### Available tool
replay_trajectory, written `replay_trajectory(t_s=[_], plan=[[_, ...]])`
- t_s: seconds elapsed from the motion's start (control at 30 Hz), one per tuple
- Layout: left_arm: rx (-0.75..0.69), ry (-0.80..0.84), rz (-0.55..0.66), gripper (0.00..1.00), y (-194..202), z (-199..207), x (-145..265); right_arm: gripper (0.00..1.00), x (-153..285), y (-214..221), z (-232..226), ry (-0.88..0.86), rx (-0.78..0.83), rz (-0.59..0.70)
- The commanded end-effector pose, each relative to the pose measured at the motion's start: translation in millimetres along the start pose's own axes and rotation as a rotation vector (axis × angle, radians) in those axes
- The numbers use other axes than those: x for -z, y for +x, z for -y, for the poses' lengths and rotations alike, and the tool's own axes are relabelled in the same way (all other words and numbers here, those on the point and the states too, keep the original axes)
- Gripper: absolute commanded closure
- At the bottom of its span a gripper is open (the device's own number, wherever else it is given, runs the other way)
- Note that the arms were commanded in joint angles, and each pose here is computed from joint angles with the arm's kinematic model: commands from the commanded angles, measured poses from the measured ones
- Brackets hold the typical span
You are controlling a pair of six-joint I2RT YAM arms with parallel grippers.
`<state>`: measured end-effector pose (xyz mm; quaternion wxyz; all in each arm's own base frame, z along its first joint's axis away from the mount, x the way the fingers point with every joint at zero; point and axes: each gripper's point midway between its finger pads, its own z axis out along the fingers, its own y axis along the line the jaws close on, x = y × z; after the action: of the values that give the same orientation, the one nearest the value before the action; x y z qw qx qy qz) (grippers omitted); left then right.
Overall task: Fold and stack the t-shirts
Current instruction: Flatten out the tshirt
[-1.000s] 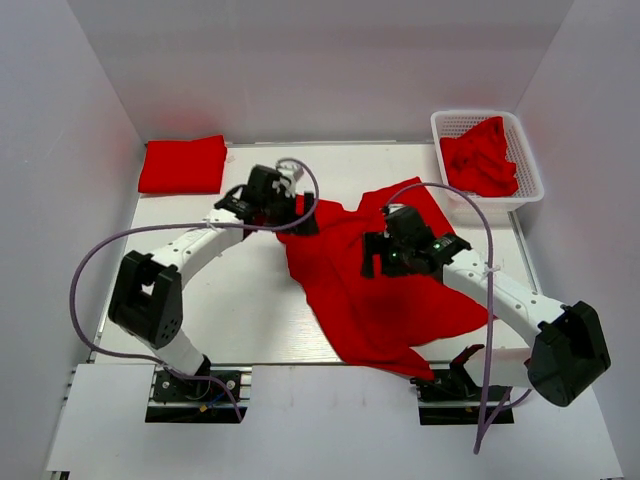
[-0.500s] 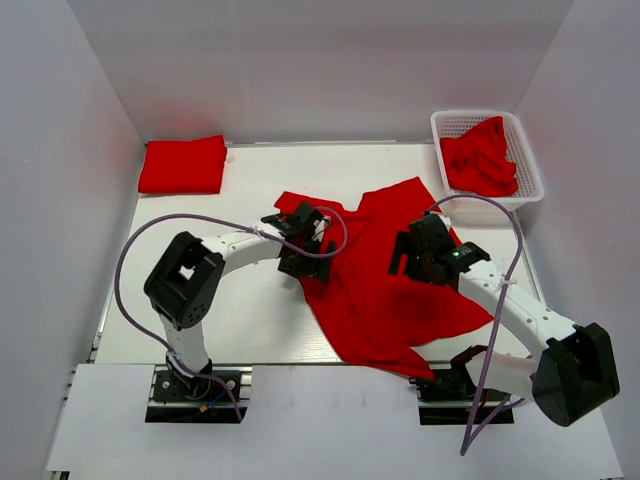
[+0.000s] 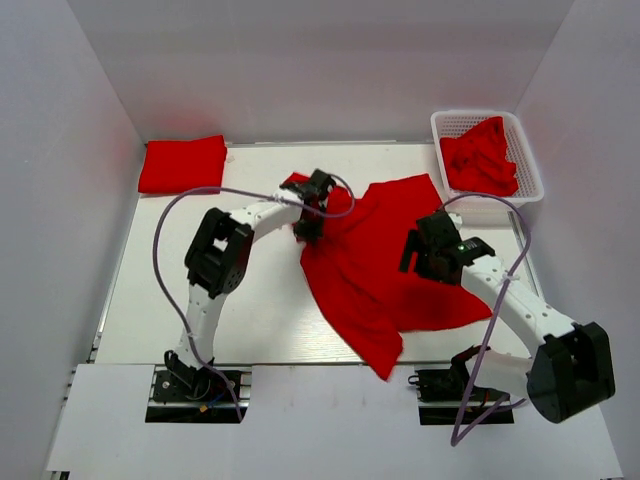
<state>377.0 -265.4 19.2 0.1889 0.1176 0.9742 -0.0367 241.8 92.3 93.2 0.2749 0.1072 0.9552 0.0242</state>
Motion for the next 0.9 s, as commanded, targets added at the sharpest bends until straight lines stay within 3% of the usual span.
replay_trajectory(t_s=[0.0, 0.07, 0.1, 0.17, 0.23, 0.27, 0.33, 0.37, 0.4, 0.47, 0.57, 0.7, 0.73, 0.77, 0.83, 0.87], plan=[[0.066, -0.214, 0.082, 1.00, -60.2, -76.2, -14.3, 0.10, 1.4, -21.1, -6.3, -0.010, 0.017, 0.030], [0.084, -0.240, 0.086, 1.00, -81.2, -107.8, -23.9, 0.10, -1.8, -27.5, -12.3, -0.032, 0.034, 0.034], [0.105, -0.252, 0.155, 1.00, -113.0, -116.7, -15.8, 0.10, -2.9, -29.9, -14.0, -0.040, 0.052, 0.037], [0.074, -0.262, 0.145, 1.00, -122.7, -134.2, -39.2, 0.10, -7.0, -36.9, -19.3, -0.049, 0.063, 0.039], [0.074, -0.222, 0.227, 0.93, -155.8, -148.3, -40.3, 0.10, -10.8, -40.9, -24.3, -0.064, 0.089, 0.033], [0.067, -0.171, 0.256, 0.78, -166.1, -145.8, -49.1, 0.10, -13.2, -42.8, -26.0, -0.073, 0.089, 0.031], [0.049, -0.122, 0.318, 0.63, -186.8, -148.7, -40.8, 0.10, -18.1, -49.4, -30.5, -0.074, 0.102, 0.026], [0.056, -0.098, 0.348, 0.49, -194.9, -150.9, -39.9, 0.10, -19.9, -51.4, -31.9, -0.081, 0.096, 0.023], [0.031, -0.086, 0.392, 0.28, -207.0, -148.9, -22.0, 0.10, -22.1, -55.3, -35.1, -0.084, 0.098, 0.020], [0.024, -0.046, 0.426, 0.03, -215.3, -141.6, -3.1, 0.10, -22.7, -60.1, -37.5, -0.099, 0.094, 0.022], [0.007, -0.023, 0.434, 0.00, -209.5, -137.9, 29.0, 0.10, -21.6, -67.2, -40.9, -0.117, 0.093, 0.040], [0.050, -0.031, 0.367, 0.00, -169.9, -140.1, 71.6, 0.10, -15.5, -64.2, -47.0, -0.167, 0.114, 0.029], [0.080, -0.041, 0.335, 0.00, -143.6, -142.5, 83.6, 0.10, -13.5, -62.4, -45.9, -0.172, 0.124, 0.029], [0.092, -0.040, 0.272, 0.00, -120.8, -138.3, 64.2, 0.10, -13.9, -59.8, -44.8, -0.172, 0.126, 0.019], [0.158, -0.020, 0.301, 0.00, -99.8, -131.2, 96.7, 0.10, -13.6, -49.0, -37.5, -0.153, 0.135, -0.010], [0.187, -0.020, 0.208, 0.00, -55.4, -131.3, 79.7, 0.10, -13.1, -43.9, -33.8, -0.144, 0.136, -0.018]])
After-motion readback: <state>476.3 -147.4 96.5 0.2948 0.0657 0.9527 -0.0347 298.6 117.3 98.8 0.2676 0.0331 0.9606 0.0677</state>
